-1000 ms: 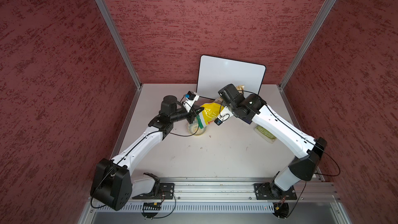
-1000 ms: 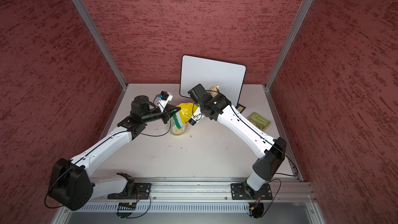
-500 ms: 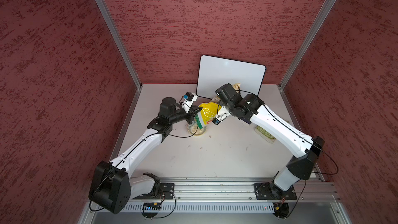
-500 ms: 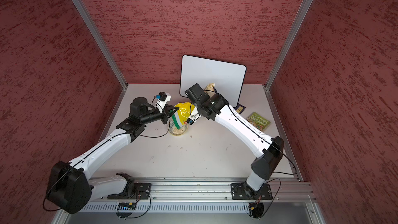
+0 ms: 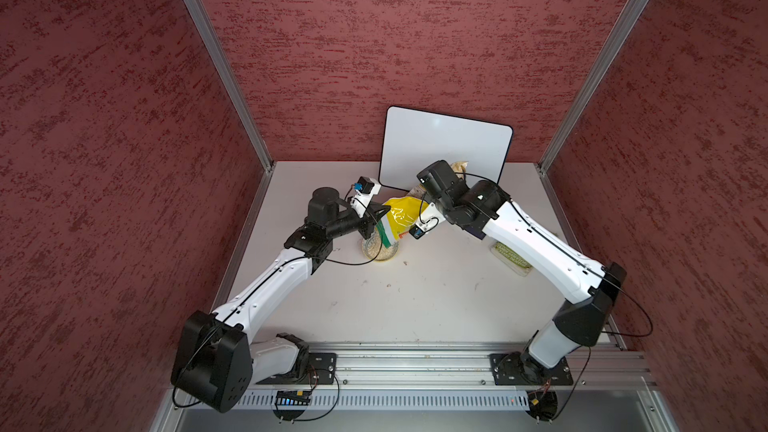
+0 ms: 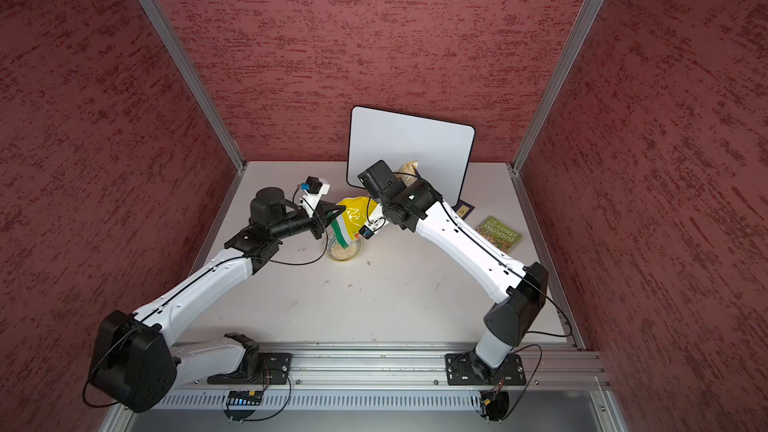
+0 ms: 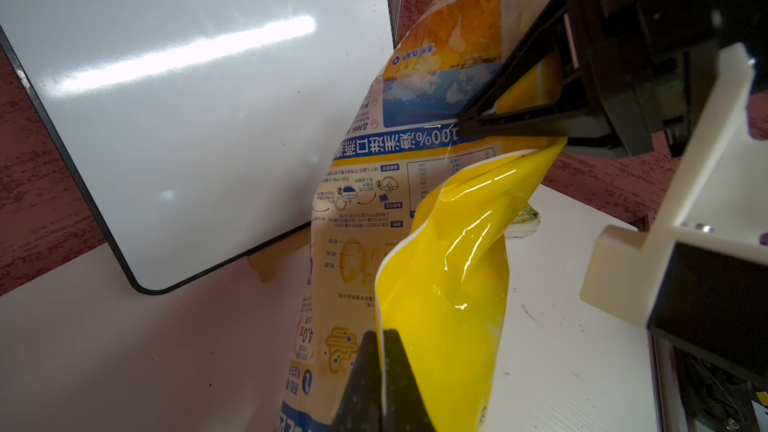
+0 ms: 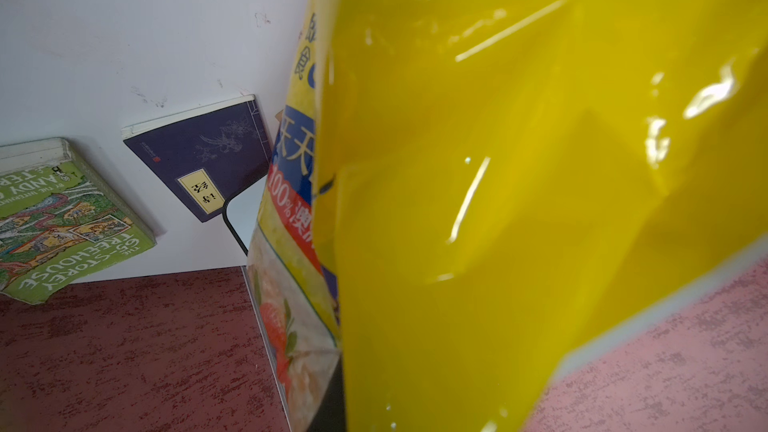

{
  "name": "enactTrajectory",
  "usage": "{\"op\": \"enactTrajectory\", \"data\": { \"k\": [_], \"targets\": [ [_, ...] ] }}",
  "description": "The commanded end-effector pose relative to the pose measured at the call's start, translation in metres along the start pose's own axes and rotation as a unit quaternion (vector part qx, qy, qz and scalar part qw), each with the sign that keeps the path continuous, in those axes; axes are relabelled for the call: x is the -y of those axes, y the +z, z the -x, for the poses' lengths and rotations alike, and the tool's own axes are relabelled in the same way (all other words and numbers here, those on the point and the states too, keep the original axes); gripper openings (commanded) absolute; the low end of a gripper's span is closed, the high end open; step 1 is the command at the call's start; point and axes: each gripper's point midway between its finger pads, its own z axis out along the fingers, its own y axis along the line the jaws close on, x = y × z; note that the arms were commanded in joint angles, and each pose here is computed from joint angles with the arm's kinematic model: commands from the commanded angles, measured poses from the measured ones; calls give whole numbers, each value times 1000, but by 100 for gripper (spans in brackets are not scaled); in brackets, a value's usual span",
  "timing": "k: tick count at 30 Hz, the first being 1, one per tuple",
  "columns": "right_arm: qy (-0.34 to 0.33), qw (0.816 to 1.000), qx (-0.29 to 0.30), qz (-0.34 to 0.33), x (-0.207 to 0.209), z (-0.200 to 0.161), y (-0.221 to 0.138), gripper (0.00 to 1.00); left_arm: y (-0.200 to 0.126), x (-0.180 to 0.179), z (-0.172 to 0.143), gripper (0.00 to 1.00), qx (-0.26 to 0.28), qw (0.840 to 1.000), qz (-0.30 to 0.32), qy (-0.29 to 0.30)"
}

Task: Pour the oats into the breakfast bowl
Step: Pour the oats into the bowl.

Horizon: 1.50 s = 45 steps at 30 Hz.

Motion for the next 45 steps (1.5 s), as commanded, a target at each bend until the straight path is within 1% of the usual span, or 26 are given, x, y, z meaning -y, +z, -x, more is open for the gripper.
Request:
{"op": "enactTrajectory", "data": {
  "k": [1, 8, 13, 16, 23, 24, 26, 36, 45],
  "targets": [
    [72, 991, -53, -101, 39, -44, -35, 0, 3, -1, 8, 2, 9, 1000, 0, 1],
    [82, 991, -50, -97, 37, -46, -36, 0, 8, 0, 7, 2, 8, 1000, -5, -3],
    [122, 989, -30, -79, 19, -45, -33, 0, 10, 4, 13, 2, 10, 1000, -11, -1],
    [142, 987, -8, -80, 10, -39, -33, 0, 10, 7, 18, 2, 13, 1000, -13, 2],
    [179, 981, 13, -67, -11, -34, -25, 0, 12, 16, 31, 0, 18, 1000, -16, 13],
    [189, 979, 16, -75, -13, -38, -32, 0, 12, 17, 32, 0, 19, 1000, -15, 16],
    [201, 976, 23, -78, -17, -38, -33, 0, 12, 20, 36, 0, 21, 999, -15, 20],
    [265, 960, 54, -67, -41, -32, -27, 0, 19, 26, 48, 0, 19, 999, -17, 32],
    [328, 939, 92, -48, -71, -16, -21, 0, 24, 37, 57, 0, 16, 999, -26, 44]
  ]
}}
